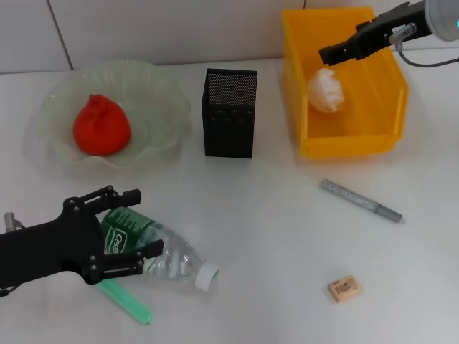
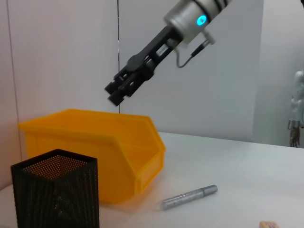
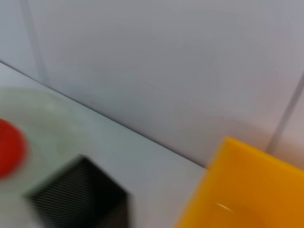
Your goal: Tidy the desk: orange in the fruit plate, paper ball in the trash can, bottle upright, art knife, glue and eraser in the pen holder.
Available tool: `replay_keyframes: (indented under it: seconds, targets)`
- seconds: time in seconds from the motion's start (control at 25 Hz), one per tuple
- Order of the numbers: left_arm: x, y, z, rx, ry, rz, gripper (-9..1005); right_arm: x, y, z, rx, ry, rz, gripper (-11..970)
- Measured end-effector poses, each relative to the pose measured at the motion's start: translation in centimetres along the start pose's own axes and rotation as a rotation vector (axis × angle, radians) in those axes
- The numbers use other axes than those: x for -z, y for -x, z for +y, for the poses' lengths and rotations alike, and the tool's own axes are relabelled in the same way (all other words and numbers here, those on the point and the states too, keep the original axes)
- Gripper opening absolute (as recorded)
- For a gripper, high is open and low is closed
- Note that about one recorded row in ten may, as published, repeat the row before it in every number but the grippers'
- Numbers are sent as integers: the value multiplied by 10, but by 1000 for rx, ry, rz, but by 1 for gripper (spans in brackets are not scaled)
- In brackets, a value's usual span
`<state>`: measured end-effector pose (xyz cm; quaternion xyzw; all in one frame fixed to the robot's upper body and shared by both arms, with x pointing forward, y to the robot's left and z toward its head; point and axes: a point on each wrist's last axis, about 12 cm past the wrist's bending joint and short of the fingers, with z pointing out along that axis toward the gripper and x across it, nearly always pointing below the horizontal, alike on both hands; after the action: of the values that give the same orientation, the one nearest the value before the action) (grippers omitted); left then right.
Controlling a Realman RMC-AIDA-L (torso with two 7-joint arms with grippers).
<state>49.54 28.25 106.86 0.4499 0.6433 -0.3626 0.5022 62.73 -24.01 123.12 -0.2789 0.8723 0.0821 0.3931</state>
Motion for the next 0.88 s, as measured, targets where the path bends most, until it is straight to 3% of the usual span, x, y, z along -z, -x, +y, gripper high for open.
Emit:
replay_keyframes:
  seconds: [0.24, 0.36, 0.56, 0.88]
  targets:
    - [8, -2, -1, 21, 37, -18, 863, 40, -14, 23, 10, 182, -120, 803]
    - [8, -2, -2, 35, 35, -22, 863, 49, -43, 31, 54, 272, -156, 803]
    - [13, -4, -4, 70, 47, -28, 863, 45, -71, 33, 67, 340, -163, 802]
    - [10, 1, -3, 1, -8, -2, 863, 39, -130, 28, 80, 394, -122, 801]
